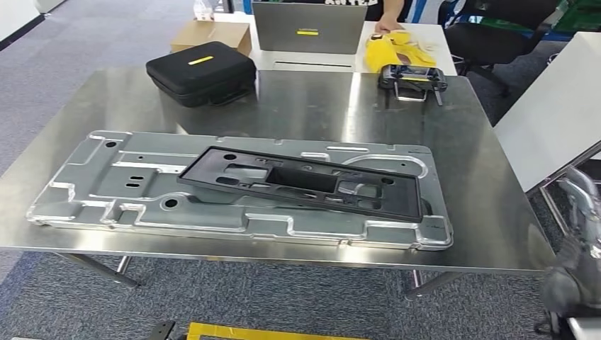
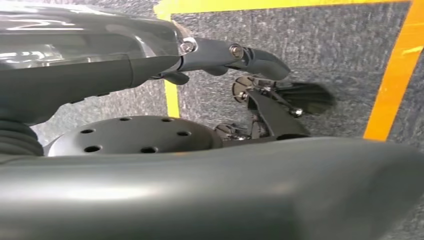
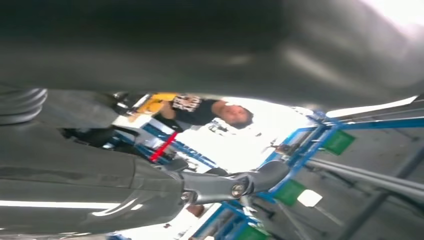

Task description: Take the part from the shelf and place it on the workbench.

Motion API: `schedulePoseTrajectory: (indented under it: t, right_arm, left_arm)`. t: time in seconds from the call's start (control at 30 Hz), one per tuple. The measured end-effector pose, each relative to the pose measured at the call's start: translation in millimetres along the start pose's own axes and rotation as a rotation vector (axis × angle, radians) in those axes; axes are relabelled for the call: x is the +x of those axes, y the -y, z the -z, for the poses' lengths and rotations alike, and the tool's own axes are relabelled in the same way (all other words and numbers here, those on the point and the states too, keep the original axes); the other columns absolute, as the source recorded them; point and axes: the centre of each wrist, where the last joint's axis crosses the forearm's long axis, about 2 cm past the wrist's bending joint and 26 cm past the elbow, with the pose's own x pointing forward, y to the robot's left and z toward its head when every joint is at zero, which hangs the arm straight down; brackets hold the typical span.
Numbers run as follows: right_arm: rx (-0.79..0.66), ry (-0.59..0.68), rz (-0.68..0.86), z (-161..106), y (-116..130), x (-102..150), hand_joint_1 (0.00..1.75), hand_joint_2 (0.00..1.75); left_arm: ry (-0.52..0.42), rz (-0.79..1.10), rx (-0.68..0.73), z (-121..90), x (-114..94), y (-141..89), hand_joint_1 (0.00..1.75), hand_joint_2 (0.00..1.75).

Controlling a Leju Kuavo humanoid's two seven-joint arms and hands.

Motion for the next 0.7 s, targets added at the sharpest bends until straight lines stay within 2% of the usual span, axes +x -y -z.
schedulePoseTrajectory:
  t: [0.23,0.7]
  right_arm:
    - [0.008,-0.038,-0.040,-48.6,18.6,34.8,0.00,0.00]
    - [-0.039,-0.104,-0.055,-81.5,29.2,64.0,0.00,0.00]
  left_arm:
    - [-0.017,-0.030,0.017,-1.0,-2.9,-1.8,0.00,0.00]
    - [-0.011,-0.039,0.026,-0.7,-2.4,-4.6,0.00,0.00]
